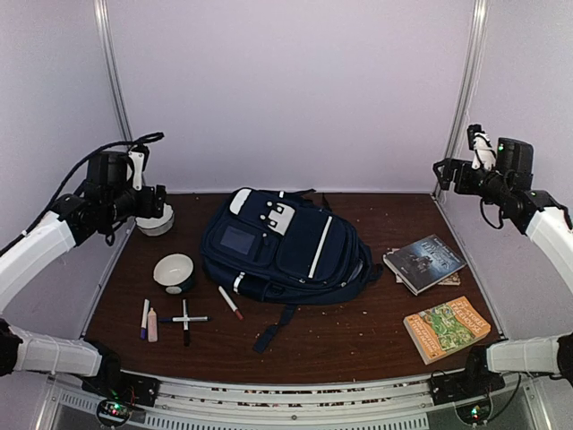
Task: Pack the student bag
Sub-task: Pick up the largest pocket of the bag from the student bag.
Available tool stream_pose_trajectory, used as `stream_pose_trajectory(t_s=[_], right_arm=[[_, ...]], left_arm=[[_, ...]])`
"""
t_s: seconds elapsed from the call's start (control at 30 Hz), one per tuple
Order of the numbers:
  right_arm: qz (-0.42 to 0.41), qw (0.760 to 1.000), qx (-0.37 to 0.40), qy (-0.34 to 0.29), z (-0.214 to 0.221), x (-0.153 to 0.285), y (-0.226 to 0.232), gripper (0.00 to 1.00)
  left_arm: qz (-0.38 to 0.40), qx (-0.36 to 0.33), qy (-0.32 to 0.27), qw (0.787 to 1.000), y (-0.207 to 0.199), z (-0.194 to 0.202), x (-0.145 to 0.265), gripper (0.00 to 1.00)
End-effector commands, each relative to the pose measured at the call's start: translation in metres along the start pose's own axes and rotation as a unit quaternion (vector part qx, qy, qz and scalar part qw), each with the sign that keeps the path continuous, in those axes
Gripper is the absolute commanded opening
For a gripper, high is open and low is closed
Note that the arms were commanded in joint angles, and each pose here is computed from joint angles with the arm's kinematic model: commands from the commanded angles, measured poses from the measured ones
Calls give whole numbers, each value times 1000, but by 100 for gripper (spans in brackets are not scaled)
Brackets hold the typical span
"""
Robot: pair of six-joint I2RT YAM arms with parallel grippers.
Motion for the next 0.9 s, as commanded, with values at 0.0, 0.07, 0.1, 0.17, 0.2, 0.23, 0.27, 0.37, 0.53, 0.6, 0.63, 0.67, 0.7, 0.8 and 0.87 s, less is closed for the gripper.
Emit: stream_pose_trajectory(t_s=[0.0,0.07,0.1,0.17,0.2,0.23,0.27,0.37,0.53,0.6,0.63,0.67,0.7,0.8,0.87], right_arm=[[-11,999,29,23,13,-9,3,100],[-34,997,49,38,21,-15,9,100],[-44,996,58,45,25,-17,13,100],[-64,993,79,61,33,-23,19,100],[-74,991,87,70,37,-27,23,99],[-83,989,95,77,41,-31,26,99],[-95,987,101,85,45,-35,31,98],[-132,978,116,115,60,-49,45,94],[-198,957,130,167,85,-79,76,83],[-220,949,130,184,93,-92,89,78],[-230,945,130,192,96,-99,96,76],[-238,942,129,200,99,-107,102,74],[-246,938,125,209,102,-115,108,72],[-270,927,106,236,113,-139,126,67],[-286,919,91,256,123,-153,138,65]], left_arm=[[41,17,-21,999,-12,-13,-15,87],[59,9,-17,998,-22,-13,-22,84],[70,4,-13,997,-29,-12,-25,83],[94,-6,-3,996,-45,-9,-30,80],[106,-11,4,994,-54,-7,-32,79],[120,-16,11,993,-63,-5,-34,77],[134,-21,19,991,-74,-1,-34,76],[174,-31,47,983,-106,9,-34,73],[226,-11,120,967,-150,39,-31,70],[242,2,151,959,-161,54,-27,69],[249,8,166,954,-165,62,-25,69],[253,13,180,950,-169,70,-23,69],[253,18,192,948,-171,77,-21,68],[247,34,228,941,-171,94,-16,68],[243,44,250,936,-170,104,-12,68]])
Point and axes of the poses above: each gripper's point midway between its finger pads, its own x axis back along the fingers, its own y axis along the line the jaws close on, z = x × y, the point moved 2 cm from there along x, back along the fingers, and after that the axes turned 12 degrees about x, right-handed, at the moved point
